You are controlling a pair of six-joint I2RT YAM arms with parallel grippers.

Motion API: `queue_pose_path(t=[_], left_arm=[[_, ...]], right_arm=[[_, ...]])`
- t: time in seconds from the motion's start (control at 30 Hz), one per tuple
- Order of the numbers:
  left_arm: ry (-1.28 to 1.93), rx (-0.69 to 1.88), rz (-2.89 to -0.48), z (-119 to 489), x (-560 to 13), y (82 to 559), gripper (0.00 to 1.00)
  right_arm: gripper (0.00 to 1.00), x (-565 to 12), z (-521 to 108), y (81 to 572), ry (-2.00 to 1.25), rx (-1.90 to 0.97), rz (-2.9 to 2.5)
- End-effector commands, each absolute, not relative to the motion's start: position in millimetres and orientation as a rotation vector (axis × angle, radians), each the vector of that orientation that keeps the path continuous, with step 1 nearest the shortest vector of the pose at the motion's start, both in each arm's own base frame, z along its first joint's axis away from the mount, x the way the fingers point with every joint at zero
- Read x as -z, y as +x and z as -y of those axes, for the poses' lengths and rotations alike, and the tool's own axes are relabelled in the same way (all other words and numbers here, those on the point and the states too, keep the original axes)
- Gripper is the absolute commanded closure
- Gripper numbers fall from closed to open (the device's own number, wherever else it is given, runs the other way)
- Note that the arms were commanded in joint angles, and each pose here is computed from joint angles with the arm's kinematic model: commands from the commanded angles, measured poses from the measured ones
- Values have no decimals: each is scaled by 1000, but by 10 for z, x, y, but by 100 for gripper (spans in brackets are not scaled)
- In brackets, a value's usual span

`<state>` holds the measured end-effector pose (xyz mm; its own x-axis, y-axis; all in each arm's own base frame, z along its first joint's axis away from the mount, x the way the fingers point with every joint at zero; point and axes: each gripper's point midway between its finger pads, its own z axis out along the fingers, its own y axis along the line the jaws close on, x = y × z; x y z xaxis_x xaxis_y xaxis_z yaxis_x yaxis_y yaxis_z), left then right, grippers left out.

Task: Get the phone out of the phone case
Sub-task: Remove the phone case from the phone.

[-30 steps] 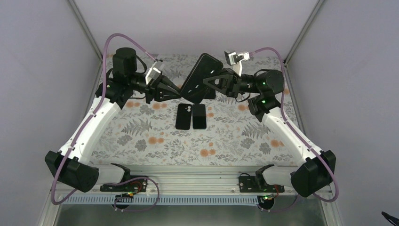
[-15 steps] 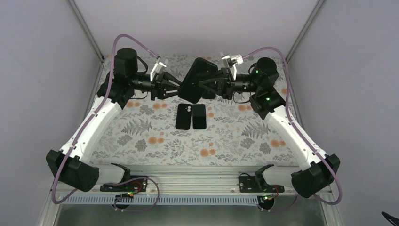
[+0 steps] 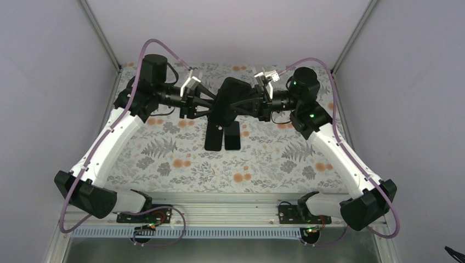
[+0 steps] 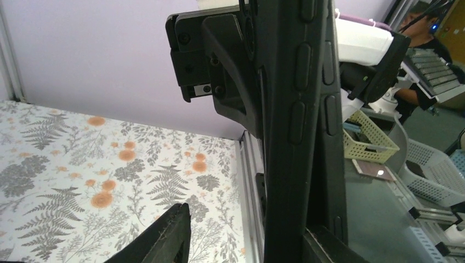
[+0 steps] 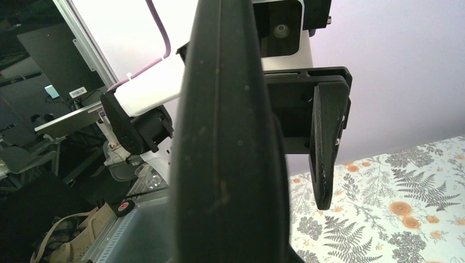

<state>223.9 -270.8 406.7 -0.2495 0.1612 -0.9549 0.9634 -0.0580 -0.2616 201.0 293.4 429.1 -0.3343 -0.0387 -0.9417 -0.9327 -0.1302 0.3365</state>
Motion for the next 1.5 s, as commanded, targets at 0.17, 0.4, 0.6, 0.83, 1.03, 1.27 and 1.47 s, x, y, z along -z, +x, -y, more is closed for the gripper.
queue_pose_path(t=[0.17, 0.4, 0.6, 0.83, 1.03, 1.27, 1.47], left_arm=[[1369, 1209, -1327, 2922, -4284, 2264, 48], [1376, 1237, -1335, 3035, -4326, 2283, 48], [1341, 1337, -1417, 3100, -4173, 2311, 66], [1252, 1444, -1483, 3077, -4019, 2284, 85], [1149, 1481, -1542, 2928, -3973, 2447, 95], [1001, 1580, -1623, 2745, -3871, 2650, 98], [881, 1624, -1684, 2671, -3776, 2739, 98]], right_arm=[[97, -3901, -3076, 1512, -1332, -1800, -1475], [97, -3796, -3118, 1488, -1337, -1810, -1499], [97, -3823, -3130, 1559, -1335, -1781, -1496], [96, -3948, -3047, 1719, -1355, -1776, -1474], [86, -4066, -2982, 1917, -1307, -1736, -1477], [58, -4190, -2882, 2243, -1198, -1666, -1517], [35, -4268, -2747, 2537, -1087, -1584, -1549]])
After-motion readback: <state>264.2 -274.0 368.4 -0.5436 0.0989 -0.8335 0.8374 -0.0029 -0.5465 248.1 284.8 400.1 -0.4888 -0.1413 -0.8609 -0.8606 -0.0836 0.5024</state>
